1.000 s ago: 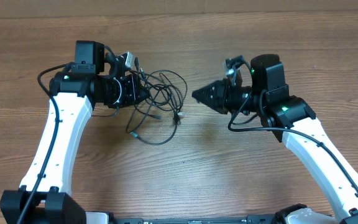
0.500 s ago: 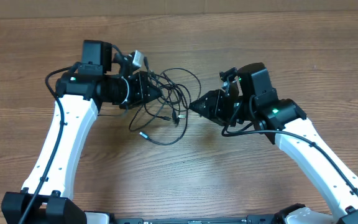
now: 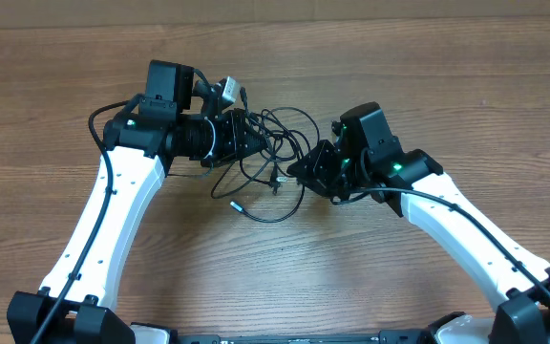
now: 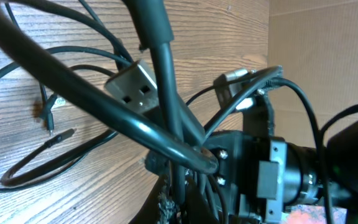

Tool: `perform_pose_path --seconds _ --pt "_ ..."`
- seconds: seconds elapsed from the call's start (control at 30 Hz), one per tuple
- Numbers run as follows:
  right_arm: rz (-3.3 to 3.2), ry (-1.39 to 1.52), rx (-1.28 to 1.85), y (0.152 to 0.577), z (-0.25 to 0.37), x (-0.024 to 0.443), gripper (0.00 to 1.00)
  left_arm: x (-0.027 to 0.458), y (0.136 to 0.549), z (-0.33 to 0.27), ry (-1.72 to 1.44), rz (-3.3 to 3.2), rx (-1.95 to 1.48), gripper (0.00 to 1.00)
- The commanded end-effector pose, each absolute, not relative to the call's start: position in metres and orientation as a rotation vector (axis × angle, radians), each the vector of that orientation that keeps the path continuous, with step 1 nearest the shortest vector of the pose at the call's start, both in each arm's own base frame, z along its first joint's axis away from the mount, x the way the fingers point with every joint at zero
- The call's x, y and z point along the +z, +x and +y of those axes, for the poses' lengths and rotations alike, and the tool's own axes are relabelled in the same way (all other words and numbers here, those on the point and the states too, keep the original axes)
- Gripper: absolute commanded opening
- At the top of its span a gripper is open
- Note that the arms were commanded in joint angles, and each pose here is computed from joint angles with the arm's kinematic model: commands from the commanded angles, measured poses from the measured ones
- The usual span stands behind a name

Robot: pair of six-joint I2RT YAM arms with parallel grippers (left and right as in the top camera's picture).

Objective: Untangle cables

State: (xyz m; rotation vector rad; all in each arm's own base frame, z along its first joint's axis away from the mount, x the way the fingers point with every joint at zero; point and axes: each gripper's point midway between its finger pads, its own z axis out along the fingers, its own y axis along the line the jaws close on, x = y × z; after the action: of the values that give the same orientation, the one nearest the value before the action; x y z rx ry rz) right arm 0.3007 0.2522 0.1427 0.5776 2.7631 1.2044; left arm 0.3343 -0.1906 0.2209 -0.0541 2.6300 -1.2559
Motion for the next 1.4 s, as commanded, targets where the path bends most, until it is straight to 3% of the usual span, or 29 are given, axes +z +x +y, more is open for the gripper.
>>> perform_pose_path --seconds 0.0,0.07,0.27,0.6,0.83,1.0,1.17,1.27,1.37 --pt "2.766 0.58 1.177 0.302 0.252 0.136 0.13 0.235 0.331 -0.195 -0.016 2.595 -1.28 0.04" --pt "2.766 0.555 1.166 0.302 0.251 0.136 0.04 0.233 0.33 -0.194 -0.02 2.604 -1.263 0.04" --pt "2.81 0.497 1.083 0.295 0.243 0.126 0.04 0.216 0.331 -0.178 -0.054 2.665 -1.097 0.04" --pt "2.871 0.72 0.24 0.281 0.133 0.078 0.04 0.18 0.331 -0.126 -0.158 2.79 -0.646 0.04" --pt "2.764 0.929 -0.083 0.287 0.054 0.077 0.04 0.179 0.332 -0.115 -0.189 2.794 -0.619 0.04" --pt "2.7 1.11 -0.051 0.296 0.021 0.077 0.04 0.178 0.33 -0.115 -0.179 2.803 -0.616 0.04" --pt "2.721 1.071 0.176 0.312 0.03 0.079 0.04 0.178 0.329 -0.117 -0.177 2.804 -0.63 0.04" --pt "2.764 0.806 0.452 0.328 0.064 0.088 0.16 0.18 0.328 -0.121 -0.155 2.803 -0.667 0.04" --pt "2.747 0.433 0.826 0.335 0.117 0.111 0.4 0.185 0.323 -0.135 -0.01 2.785 -0.753 0.04"
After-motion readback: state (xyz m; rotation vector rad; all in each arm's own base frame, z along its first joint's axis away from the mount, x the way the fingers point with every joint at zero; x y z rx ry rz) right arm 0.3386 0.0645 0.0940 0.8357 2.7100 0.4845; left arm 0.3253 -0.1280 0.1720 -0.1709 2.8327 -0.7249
